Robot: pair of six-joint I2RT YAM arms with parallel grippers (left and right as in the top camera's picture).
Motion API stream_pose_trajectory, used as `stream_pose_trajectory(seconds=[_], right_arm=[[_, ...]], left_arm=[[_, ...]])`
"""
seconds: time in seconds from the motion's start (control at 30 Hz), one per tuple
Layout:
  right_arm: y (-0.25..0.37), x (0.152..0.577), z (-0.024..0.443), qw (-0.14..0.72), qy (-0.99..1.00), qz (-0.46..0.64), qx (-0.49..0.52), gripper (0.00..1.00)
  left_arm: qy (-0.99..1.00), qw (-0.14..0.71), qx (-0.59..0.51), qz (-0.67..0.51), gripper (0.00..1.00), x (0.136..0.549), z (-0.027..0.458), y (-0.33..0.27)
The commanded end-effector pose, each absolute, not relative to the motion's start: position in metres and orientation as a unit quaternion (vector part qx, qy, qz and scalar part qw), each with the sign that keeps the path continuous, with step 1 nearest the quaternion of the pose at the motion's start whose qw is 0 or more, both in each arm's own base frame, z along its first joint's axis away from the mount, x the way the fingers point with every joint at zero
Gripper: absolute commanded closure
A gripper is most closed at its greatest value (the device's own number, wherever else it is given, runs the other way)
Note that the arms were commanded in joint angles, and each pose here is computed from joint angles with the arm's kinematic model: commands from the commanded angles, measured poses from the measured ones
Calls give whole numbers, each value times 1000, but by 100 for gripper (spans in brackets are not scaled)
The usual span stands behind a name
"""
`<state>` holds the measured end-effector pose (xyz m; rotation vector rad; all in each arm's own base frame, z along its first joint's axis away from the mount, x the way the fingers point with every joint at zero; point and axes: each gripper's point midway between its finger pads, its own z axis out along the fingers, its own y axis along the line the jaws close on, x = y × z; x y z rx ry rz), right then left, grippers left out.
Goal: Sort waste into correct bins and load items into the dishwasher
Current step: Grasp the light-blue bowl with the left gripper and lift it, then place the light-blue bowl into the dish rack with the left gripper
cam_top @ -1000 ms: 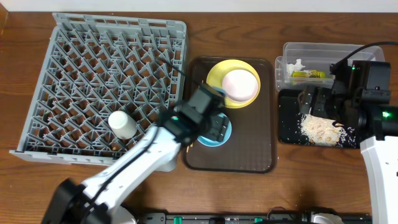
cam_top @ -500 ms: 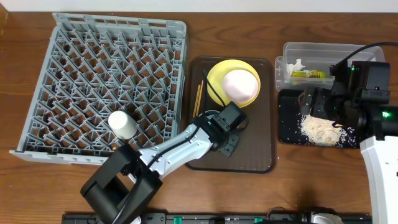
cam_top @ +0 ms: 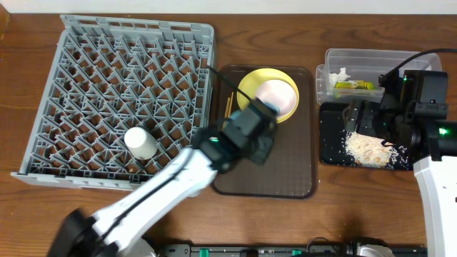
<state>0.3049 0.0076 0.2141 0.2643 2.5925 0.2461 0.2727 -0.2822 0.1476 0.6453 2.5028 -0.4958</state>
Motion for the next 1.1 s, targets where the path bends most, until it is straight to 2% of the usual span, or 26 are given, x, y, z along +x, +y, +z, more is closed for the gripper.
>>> stream_pose_trajectory(seconds=[0.0,0.13,0.4,0.77,1.07], right_arm=[[5,306,221,268,953,88,107,14],[5,306,221,268,953,88,107,14],[5,306,221,268,953,88,107,14],[5,306,221,268,953,88,107,14],[5,305,221,267,954,88,107,14]], left_arm=[[899,318,203,-222,94,297,210,-253],[886,327,167,-282,94,316,235,-214],[849,317,76,-417,94,358,249,-134],[788,273,11,-552,94,394,220,-76],[772,291,-28,-565,94,413,204,-33]])
